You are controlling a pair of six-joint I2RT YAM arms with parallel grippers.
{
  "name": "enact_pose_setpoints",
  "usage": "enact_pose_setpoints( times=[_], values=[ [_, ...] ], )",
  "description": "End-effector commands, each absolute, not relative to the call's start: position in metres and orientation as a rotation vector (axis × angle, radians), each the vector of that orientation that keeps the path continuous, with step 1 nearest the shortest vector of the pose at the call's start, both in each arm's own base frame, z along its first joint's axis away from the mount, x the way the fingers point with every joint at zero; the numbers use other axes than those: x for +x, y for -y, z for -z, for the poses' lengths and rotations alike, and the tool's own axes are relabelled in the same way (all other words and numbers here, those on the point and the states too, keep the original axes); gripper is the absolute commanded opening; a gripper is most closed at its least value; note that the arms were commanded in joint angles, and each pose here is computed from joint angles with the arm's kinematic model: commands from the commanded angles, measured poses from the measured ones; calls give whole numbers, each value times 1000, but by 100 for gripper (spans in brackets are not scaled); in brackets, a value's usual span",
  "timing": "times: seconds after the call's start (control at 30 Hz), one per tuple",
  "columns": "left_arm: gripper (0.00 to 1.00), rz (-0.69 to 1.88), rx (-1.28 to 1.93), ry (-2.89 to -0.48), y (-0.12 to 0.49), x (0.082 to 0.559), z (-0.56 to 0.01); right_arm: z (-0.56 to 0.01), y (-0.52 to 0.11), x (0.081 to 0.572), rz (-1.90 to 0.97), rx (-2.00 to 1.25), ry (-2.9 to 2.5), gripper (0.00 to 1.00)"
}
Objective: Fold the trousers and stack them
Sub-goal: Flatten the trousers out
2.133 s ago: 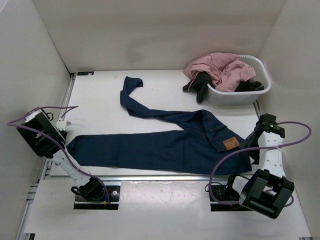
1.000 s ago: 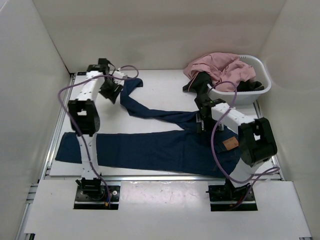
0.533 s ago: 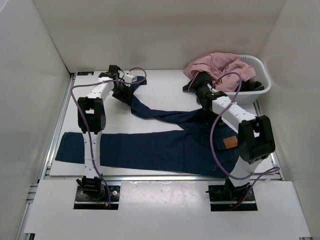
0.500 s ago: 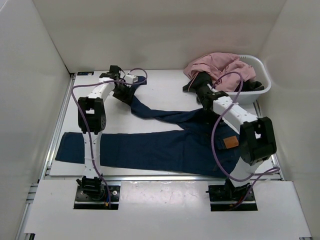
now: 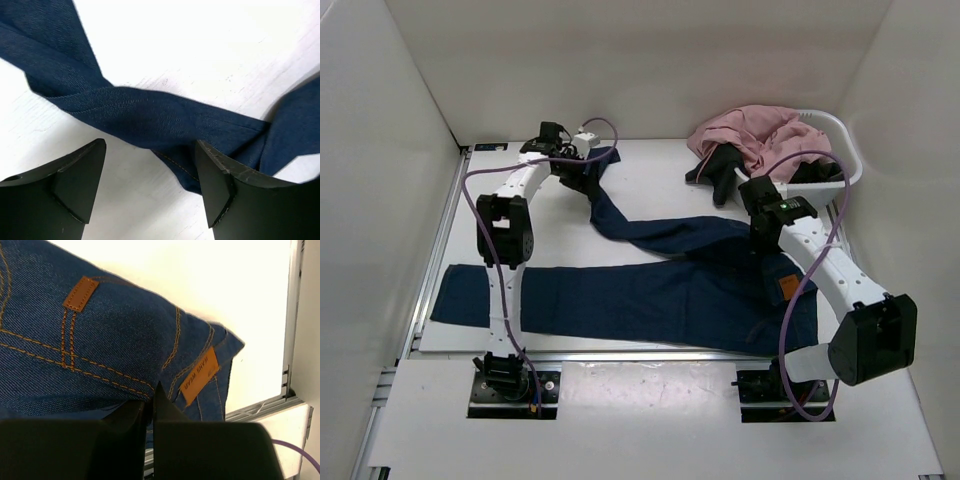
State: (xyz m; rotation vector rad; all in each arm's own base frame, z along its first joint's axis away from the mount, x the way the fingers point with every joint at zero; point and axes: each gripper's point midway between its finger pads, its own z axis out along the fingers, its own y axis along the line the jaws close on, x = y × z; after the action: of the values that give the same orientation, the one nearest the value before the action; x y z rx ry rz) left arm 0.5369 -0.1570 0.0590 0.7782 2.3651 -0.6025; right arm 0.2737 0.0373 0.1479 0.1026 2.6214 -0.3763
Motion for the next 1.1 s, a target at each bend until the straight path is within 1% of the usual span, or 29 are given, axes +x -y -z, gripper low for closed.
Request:
enact_pose_setpoints(
  times=[0.0, 0.07, 0.13, 0.2, 0.3, 0.37, 0.43, 0.47, 0.5, 0.53, 0.57, 0.67, 0.7, 0.8, 0.83, 0.93, 0.97, 1.0, 1.07],
  values=[
    [83, 752, 799, -2204, 179, 537, -117, -144, -39, 274, 355, 96, -2624, 0],
    [88, 772, 781, -2224, 186, 542, -105, -143, -41, 273, 340, 93, -2630, 0],
    [92, 684, 737, -2258, 182, 556, -96, -141, -41, 274, 345, 90, -2638, 0],
    [94, 631, 703, -2296, 176, 566, -76, -138, -41, 272, 351, 88, -2646, 0],
    [94, 645, 744, -2299, 184, 564, -62, -133, -43, 272, 346, 93, -2667, 0],
    [83, 544, 795, -2331, 181, 563, -43, -130, -43, 272, 352, 90, -2674, 0],
    [69, 484, 800, -2399, 174, 554, -18, -128, -41, 270, 374, 88, -2686, 0],
    [54, 399, 804, -2426, 162, 555, -10, -131, -41, 272, 369, 90, -2678, 0],
    [43, 357, 814, -2451, 155, 549, -8, -131, -41, 272, 369, 90, -2678, 0],
    [31, 312, 824, -2460, 149, 547, -7, -131, -40, 273, 382, 92, -2672, 0],
    [14, 214, 848, -2487, 134, 543, -1, -135, -39, 275, 391, 97, -2659, 0],
    [14, 73, 931, -2477, 113, 534, -21, -140, -32, 276, 443, 117, -2637, 0],
    [14, 35, 931, -2469, 102, 529, -39, -141, -22, 275, 499, 135, -2630, 0],
    [14, -65, 955, -2509, 64, 509, -71, -154, -7, 273, 536, 204, -2581, 0],
    [14, -104, 948, -2489, 54, 502, -99, -150, -6, 268, 541, 201, -2588, 0],
    [14, -216, 1017, -2561, 21, 455, -130, -151, -1, 262, 519, 229, -2553, 0],
    [14, -213, 1049, -2576, 19, 441, -136, -155, -1, 261, 498, 239, -2525, 0],
    [14, -194, 1113, -2633, 15, 415, -138, -157, 0, 261, 493, 232, -2515, 0],
    [14, -88, 1202, -2670, 20, 380, -147, -162, 1, 259, 476, 228, -2487, 0]
  ],
)
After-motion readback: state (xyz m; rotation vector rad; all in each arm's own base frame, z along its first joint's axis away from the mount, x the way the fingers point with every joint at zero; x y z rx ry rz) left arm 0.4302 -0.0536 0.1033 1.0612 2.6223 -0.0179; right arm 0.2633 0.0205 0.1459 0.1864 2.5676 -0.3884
